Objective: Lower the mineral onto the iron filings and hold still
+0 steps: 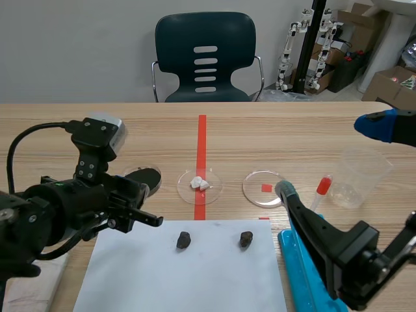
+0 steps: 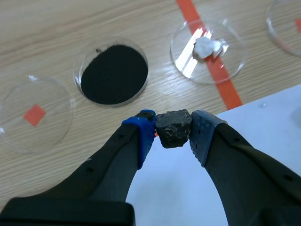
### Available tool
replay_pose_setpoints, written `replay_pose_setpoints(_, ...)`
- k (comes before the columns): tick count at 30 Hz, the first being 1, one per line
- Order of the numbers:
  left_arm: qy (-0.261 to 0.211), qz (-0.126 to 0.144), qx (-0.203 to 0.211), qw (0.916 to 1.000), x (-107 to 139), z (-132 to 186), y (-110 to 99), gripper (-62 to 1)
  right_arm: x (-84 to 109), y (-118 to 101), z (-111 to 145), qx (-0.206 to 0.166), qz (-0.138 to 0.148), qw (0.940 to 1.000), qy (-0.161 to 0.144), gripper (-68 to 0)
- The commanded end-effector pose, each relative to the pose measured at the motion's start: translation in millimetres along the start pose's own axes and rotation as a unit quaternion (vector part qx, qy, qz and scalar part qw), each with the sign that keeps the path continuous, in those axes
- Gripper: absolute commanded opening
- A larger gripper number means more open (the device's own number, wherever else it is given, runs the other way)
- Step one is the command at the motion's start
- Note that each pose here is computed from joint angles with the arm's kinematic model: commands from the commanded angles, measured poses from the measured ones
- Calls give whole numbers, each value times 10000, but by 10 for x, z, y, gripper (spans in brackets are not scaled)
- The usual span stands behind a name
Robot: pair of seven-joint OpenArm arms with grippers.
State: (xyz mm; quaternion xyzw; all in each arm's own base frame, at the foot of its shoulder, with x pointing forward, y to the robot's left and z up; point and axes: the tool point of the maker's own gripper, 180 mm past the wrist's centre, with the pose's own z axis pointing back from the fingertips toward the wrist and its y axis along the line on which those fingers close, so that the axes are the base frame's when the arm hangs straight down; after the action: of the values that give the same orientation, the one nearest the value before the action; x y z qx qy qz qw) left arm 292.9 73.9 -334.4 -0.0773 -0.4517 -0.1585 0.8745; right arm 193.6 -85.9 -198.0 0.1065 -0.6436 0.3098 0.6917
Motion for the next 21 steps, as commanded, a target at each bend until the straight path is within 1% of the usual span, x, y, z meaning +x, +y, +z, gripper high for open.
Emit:
replay_pose_setpoints(1, -181, -9, -99, 9998, 177, -47, -22, -468, 117, -31, -19, -50, 22, 9998, -205, 4)
replay_pose_setpoints(8, 170, 138, -1, 9998, 282, -368, 102, -468, 117, -31, -19, -50, 22, 9998, -205, 4)
replay_pose_setpoints(10, 257, 289, -11, 9993, 321, -464, 128, -468, 117, -31, -19, -50, 22, 9998, -205, 4)
replay_pose_setpoints(13, 276, 429, -7, 9987, 384, -566, 159, -468, 117, -31, -19, -50, 22, 9998, -205, 4)
replay_pose_setpoints(21, 638, 609, 90, 9961, 381, -804, 239, -468, 117, -31, -19, -50, 22, 9998, -205, 4)
